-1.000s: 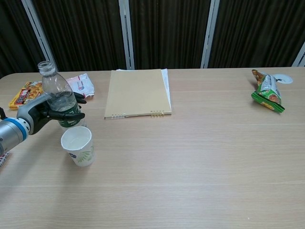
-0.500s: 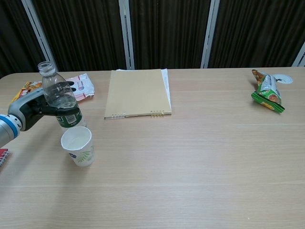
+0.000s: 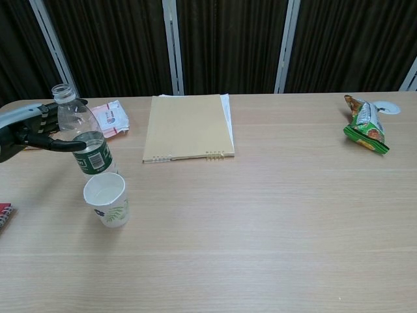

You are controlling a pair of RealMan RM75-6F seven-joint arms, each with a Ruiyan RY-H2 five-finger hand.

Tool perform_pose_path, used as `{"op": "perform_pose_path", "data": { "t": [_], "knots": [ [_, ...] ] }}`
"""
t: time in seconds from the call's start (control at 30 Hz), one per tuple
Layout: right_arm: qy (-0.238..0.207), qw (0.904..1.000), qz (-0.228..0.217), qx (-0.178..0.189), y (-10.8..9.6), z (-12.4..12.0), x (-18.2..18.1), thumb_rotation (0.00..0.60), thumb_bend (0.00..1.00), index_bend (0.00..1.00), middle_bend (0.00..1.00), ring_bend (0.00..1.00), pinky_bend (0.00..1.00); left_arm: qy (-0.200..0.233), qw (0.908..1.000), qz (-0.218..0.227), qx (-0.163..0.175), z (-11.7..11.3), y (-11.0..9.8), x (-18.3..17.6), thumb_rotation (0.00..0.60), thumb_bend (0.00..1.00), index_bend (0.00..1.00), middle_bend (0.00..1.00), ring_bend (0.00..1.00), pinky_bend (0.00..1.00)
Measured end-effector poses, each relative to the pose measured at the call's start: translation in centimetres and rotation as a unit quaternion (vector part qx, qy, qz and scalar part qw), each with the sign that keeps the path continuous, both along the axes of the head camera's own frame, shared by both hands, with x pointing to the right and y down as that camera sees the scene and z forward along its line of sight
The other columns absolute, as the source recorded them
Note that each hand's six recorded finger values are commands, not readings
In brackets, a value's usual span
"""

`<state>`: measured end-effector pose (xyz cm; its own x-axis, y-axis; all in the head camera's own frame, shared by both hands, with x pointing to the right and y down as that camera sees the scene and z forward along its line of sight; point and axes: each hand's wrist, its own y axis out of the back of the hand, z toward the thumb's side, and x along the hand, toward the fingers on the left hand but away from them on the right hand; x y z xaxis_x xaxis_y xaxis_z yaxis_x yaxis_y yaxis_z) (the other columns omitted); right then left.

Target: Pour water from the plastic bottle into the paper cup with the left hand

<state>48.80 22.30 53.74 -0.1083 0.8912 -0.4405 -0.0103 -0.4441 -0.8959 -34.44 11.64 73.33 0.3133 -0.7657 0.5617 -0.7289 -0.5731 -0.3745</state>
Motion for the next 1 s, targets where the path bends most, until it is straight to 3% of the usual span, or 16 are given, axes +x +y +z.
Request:
{"op": "perform_pose_path", "data": {
  "t": [0.23,0.33,0.43,0.7,0.77,1.0],
  "knots": [
    [-0.015,0.9999,0.001,0.006,0.1,-0.9,-0.1,0.6,0.0,0.0,0.0,0.0,0.0,-0.08,0.994,0.035,0.066,-3.5,-0.2,-2.7,0.506,0.0,0.0,0.0,0.0,0.0],
    [-0.022,0.9997,0.0,0.009,0.1,-1.3,-0.2,0.6,0.0,0.0,0.0,0.0,0.0,-0.126,0.9856,0.044,0.103,-5.0,-0.1,-4.2,0.573,0.0,0.0,0.0,0.0,0.0],
    [-0.03,0.9995,-0.003,0.013,0.1,-1.6,-0.4,0.6,0.0,0.0,0.0,0.0,0.0,-0.179,0.9719,0.056,0.142,-6.6,0.3,-5.7,0.6,0.0,0.0,0.0,0.0,0.0],
    [-0.048,0.9984,-0.009,0.027,-0.1,-2.7,-0.7,0.6,0.0,0.0,0.0,0.0,0.0,-0.323,0.917,0.091,0.215,-11.9,3.0,-8.0,0.6,0.0,0.0,0.0,0.0,0.0],
    [-0.053,0.9981,-0.01,0.031,-0.3,-3.0,-0.8,0.6,0.0,0.0,0.0,0.0,0.0,-0.353,0.9034,0.092,0.225,-13.7,4.3,-7.7,0.6,0.0,0.0,0.0,0.0,0.0],
    [-0.056,0.9977,-0.01,0.038,-0.2,-3.5,-0.3,0.6,0.0,0.0,0.0,0.0,0.0,-0.424,0.875,0.075,0.22,-19.4,8.6,-7.8,0.6,0.0,0.0,0.0,0.0,0.0]
  ]
}}
